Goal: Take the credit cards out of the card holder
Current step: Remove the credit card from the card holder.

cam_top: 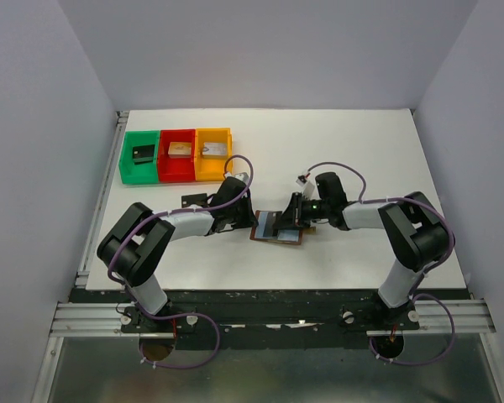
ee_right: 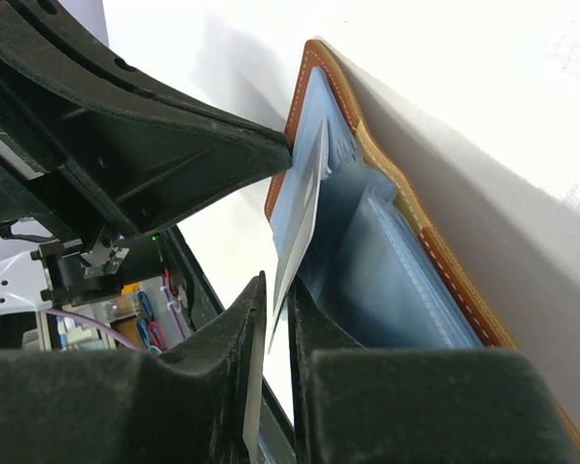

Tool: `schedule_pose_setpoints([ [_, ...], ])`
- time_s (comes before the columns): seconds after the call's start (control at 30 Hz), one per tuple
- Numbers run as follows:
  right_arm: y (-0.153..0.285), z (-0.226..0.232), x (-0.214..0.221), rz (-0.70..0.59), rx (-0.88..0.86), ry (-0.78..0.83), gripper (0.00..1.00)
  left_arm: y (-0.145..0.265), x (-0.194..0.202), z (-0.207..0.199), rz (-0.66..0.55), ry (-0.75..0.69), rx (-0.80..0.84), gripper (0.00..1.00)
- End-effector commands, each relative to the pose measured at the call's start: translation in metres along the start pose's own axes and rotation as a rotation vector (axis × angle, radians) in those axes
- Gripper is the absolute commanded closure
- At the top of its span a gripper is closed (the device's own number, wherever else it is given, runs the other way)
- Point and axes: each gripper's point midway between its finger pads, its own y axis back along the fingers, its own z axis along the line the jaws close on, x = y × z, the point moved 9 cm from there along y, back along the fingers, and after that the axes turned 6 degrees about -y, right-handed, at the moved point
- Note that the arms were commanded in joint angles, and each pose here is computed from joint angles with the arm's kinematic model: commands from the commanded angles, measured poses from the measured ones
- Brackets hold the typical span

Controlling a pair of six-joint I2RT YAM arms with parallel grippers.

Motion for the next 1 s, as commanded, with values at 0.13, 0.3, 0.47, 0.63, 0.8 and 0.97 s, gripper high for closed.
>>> schedule_pose_setpoints([
  [0.13, 0.011, -0.004, -0.001, -0.043, 0.014, 0.010, 0.86, -0.003, 0.021, 0.017, 0.098, 0.015, -0.081, 1.00],
  [0.3, 0.014, -0.005, -0.001, -0.051, 0.015, 0.007, 0.98, -0.003, 0.022, 0.018, 0.098, 0.018, -0.082, 1.00],
  [0.47, 0.022, -0.009, 0.000, -0.071, 0.030, -0.008, 1.00, -0.002, 0.021, 0.016, 0.094, 0.010, -0.075, 1.00],
  [0.63, 0.033, -0.012, 0.007, -0.089, 0.079, -0.016, 1.00, -0.001, 0.021, 0.010, 0.089, -0.017, -0.046, 1.00],
  [0.8, 0.050, -0.014, 0.016, -0.158, 0.164, -0.014, 1.00, -0.003, 0.023, -0.007, 0.106, -0.087, 0.020, 1.00],
  [0.97, 0.071, 0.005, 0.015, -0.217, 0.209, 0.080, 1.00, 0.001, 0.023, -0.025, 0.099, -0.168, 0.042, 1.00],
])
